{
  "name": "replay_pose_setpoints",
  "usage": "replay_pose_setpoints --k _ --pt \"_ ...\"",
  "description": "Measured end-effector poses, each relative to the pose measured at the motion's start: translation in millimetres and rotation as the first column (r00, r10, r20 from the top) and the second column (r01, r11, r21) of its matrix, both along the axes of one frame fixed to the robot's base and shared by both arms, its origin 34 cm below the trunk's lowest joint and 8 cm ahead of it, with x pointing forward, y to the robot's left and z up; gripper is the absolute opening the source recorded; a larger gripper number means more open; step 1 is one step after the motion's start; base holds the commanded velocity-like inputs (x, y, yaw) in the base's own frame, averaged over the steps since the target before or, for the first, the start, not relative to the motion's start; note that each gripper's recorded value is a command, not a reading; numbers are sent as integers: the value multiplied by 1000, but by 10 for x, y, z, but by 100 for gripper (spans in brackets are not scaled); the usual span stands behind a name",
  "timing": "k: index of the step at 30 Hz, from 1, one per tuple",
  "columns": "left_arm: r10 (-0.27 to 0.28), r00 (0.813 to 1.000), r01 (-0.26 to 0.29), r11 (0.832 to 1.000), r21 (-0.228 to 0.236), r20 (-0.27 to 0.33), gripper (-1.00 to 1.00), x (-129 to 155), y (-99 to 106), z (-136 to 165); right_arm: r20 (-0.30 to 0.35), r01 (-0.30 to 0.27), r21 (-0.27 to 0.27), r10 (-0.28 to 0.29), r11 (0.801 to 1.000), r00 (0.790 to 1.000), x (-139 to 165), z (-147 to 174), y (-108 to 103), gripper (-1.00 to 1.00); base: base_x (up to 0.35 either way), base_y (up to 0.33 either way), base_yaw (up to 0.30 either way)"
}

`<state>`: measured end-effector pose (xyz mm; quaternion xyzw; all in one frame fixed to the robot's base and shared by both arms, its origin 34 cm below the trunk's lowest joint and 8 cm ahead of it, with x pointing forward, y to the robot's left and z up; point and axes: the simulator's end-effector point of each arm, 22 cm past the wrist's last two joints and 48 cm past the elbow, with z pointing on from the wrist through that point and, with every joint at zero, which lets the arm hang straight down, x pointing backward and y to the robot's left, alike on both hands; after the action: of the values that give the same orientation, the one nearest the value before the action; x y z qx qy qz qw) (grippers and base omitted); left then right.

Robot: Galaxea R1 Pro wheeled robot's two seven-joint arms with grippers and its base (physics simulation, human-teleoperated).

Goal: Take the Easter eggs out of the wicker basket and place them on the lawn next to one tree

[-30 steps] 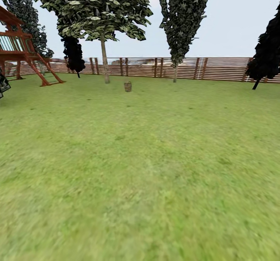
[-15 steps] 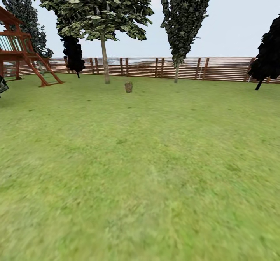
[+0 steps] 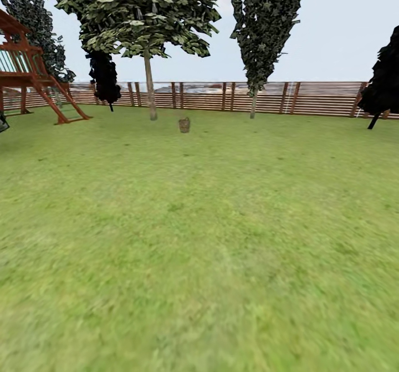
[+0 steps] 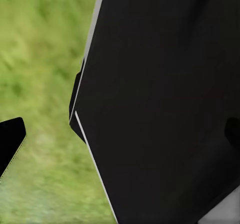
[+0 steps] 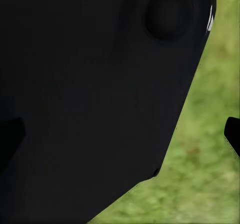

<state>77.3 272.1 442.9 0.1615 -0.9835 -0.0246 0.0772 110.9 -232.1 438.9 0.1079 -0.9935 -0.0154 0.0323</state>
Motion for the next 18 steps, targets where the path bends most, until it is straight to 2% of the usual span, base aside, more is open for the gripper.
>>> replay_pose_setpoints --k 18 --pt "0 1000 0 1000 0 0 100 -5 1 1 0 0 0 0 1000 1000 2 0 0 100 320 132 0"
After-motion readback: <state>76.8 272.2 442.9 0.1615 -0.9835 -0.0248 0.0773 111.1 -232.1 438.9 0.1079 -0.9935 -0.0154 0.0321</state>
